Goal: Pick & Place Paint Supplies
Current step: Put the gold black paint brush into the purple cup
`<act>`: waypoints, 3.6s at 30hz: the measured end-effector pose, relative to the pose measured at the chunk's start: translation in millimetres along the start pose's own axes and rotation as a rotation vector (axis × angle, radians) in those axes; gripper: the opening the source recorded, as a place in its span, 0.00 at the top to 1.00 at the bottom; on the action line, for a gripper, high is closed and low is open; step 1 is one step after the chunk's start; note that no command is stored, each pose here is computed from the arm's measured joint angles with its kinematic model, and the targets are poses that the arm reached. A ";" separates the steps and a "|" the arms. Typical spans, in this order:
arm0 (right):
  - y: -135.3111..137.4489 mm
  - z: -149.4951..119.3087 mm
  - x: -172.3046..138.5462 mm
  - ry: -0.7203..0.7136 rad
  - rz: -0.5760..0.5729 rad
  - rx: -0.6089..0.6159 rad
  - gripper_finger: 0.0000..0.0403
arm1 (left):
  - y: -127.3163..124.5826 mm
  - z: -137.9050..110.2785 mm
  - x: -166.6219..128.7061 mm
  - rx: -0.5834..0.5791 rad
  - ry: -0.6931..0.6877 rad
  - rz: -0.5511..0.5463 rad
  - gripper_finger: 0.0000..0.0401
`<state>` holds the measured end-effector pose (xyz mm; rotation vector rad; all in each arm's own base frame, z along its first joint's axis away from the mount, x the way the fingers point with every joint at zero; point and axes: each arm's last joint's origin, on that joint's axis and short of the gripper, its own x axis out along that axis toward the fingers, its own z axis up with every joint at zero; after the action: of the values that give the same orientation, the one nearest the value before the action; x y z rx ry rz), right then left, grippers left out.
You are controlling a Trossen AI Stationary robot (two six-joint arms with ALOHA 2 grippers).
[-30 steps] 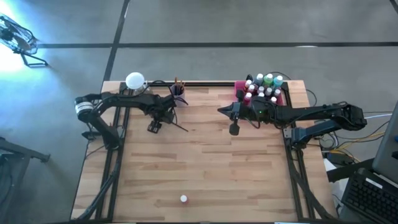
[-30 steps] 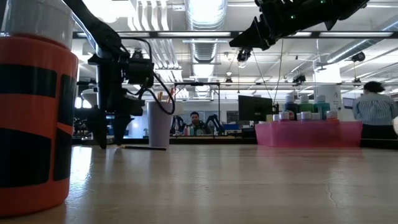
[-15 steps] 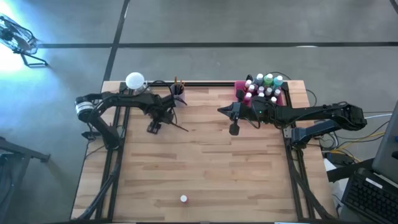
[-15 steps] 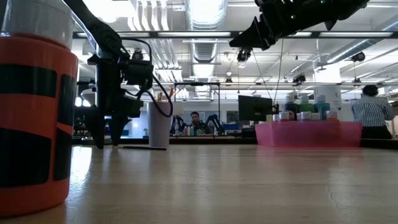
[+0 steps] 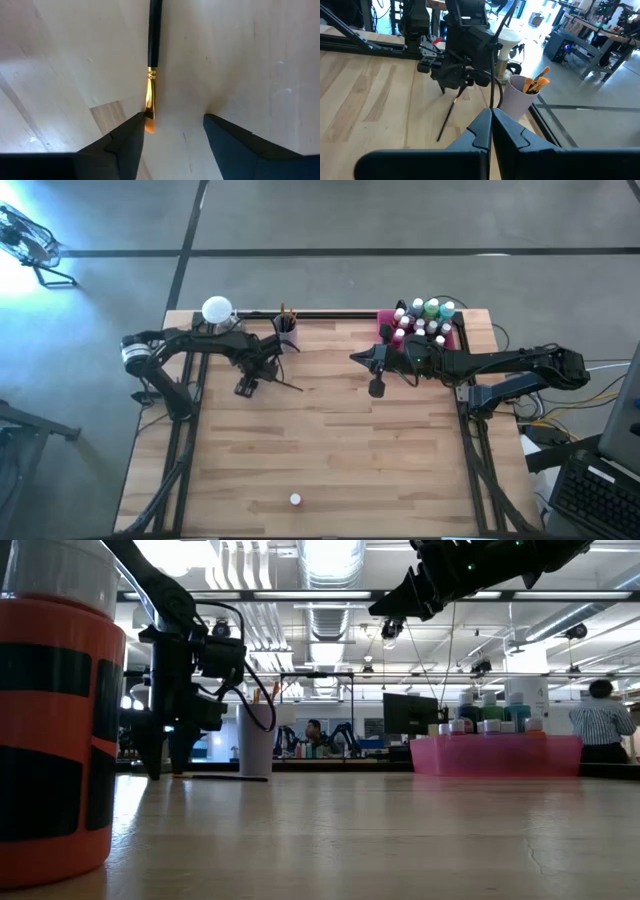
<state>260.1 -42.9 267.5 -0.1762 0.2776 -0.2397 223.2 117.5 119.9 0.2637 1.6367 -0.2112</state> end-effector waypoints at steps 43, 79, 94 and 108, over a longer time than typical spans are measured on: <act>0.1 -0.1 0.0 0.001 0.001 0.006 0.98 | 2.8 4.3 -9.9 -0.118 -0.018 0.131 0.99; 0.1 -0.6 -0.1 0.005 0.000 0.017 0.98 | -3.6 33.3 -181.7 0.233 0.378 1.008 1.00; 0.1 -0.5 -0.1 0.005 0.000 0.014 0.98 | 16.8 18.7 -231.3 0.286 0.633 1.074 1.00; 0.0 -0.6 -0.1 0.005 -0.001 0.014 0.98 | 43.4 16.3 -211.8 0.327 0.726 0.971 1.00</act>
<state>259.9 -43.0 267.0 -0.1618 0.2809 -0.2427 267.0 144.8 330.5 1.4683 1.9658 0.4136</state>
